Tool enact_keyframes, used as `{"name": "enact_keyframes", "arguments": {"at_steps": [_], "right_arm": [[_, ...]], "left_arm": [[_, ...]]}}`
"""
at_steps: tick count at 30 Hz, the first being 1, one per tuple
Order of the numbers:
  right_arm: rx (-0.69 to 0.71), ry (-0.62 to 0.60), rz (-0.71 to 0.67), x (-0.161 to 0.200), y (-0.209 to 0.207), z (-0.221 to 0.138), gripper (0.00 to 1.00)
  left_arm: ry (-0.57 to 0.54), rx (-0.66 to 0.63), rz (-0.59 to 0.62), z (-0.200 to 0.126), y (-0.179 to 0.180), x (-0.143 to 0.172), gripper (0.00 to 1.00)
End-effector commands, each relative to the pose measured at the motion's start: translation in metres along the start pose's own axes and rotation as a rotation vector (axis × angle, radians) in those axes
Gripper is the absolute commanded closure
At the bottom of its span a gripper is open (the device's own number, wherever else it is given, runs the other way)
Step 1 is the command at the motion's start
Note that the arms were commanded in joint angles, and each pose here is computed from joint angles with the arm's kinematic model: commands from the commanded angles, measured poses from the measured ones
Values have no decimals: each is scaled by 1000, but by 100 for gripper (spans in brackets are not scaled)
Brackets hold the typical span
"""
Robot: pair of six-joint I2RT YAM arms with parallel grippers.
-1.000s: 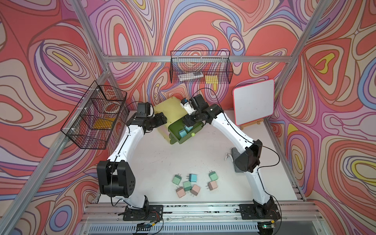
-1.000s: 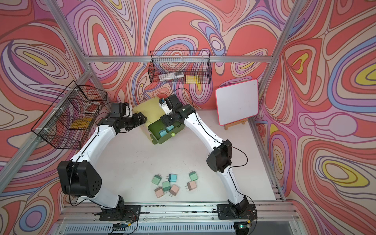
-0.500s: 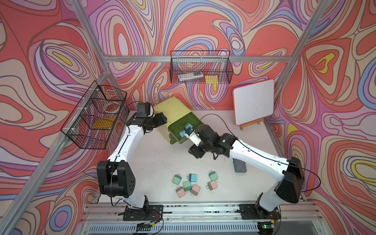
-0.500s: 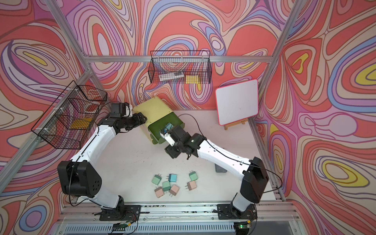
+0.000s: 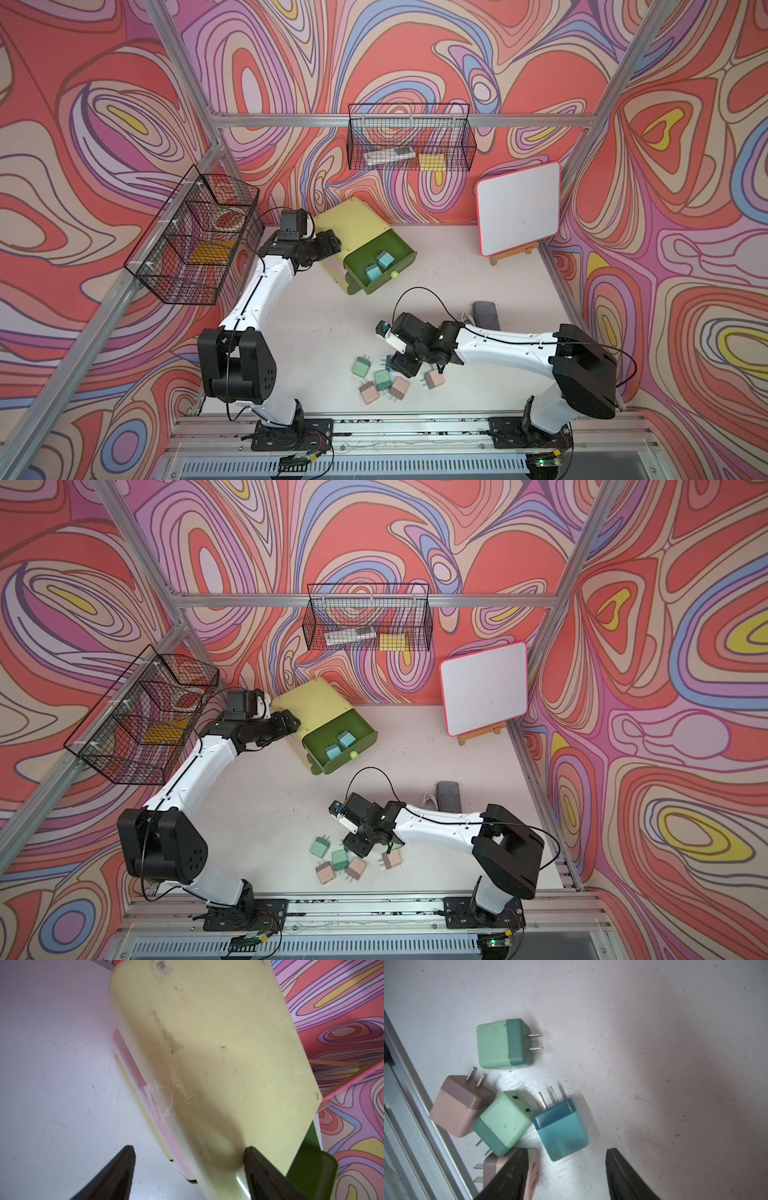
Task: Place the plugs into the drawer by color
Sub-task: Pick up the plug from the center of the board.
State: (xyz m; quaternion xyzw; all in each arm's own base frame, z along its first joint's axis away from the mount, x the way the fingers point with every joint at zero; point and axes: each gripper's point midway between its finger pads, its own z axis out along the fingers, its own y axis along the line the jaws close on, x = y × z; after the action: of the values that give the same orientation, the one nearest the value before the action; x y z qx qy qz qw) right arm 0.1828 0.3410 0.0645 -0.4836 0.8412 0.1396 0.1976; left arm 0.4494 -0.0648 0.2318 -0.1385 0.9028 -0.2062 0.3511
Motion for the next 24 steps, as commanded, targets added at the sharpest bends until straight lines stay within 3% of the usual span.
{"name": "enact_keyframes", "arguments": {"at_steps": [1, 10, 20, 24], "right_arm": [[-23, -22, -10, -7, 9, 10, 36], [8, 42, -18, 5, 3, 34, 37], [28, 36, -12, 1, 0, 33, 58], [70, 6, 12, -7, -7, 8, 63]], "left_arm": [[-6, 10, 17, -6, -3, 1, 19], [-6, 12, 18, -8, -4, 2, 19], [-7, 10, 18, -8, -3, 2, 19], [-13, 8, 20, -9, -4, 0, 19]]}}
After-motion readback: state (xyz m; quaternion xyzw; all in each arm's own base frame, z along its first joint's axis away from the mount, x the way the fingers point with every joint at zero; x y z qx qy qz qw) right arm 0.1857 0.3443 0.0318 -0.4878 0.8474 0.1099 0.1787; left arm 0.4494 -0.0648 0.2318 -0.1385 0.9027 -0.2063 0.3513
